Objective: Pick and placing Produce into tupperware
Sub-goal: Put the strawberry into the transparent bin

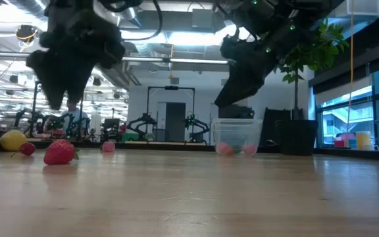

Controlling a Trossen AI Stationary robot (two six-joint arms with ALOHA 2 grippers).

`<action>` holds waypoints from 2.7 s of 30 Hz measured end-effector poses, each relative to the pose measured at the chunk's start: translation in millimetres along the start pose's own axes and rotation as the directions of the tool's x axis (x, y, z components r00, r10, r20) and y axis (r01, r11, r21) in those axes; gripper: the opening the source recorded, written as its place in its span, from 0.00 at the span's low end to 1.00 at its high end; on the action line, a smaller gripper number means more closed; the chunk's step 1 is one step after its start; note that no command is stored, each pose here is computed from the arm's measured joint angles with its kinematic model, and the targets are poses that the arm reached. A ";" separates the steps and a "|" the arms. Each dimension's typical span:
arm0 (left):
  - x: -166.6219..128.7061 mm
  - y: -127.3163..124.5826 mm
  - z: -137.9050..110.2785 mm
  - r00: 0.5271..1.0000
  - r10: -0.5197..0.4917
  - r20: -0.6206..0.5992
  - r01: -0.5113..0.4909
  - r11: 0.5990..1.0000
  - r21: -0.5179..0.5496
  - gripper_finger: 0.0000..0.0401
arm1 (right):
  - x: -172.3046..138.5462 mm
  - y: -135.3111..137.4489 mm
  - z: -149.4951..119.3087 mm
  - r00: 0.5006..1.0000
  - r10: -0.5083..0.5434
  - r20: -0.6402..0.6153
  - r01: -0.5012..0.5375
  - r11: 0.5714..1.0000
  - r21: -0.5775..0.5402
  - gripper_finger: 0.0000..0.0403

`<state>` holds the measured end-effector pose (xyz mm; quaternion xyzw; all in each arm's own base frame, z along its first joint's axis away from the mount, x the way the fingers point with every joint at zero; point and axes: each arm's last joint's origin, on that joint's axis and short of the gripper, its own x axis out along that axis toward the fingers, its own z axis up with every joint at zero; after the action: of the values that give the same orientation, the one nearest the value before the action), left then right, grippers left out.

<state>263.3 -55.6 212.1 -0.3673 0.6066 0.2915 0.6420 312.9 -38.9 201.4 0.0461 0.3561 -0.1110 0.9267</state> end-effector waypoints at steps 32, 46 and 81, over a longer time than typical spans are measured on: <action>58.5 -26.9 4.8 0.994 0.070 -0.083 -0.078 0.991 -0.104 0.66 | 0.2 0.0 0.1 1.000 0.002 0.001 -0.002 0.999 -0.045 0.41; 70.1 -25.7 10.0 0.991 0.118 -0.070 -0.123 0.989 -0.076 0.65 | 0.4 0.0 -0.5 1.000 0.002 -0.004 -0.002 0.999 -0.045 0.41; 44.5 -10.1 42.1 0.984 0.111 0.142 -0.135 0.976 0.173 0.26 | -7.5 -0.7 -2.8 0.999 -0.001 -0.048 0.001 1.000 -0.016 0.41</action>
<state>299.5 -29.7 168.9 -0.2487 0.6085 0.2978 0.6922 305.5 -37.8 204.3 0.0410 0.3794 -0.1074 0.9181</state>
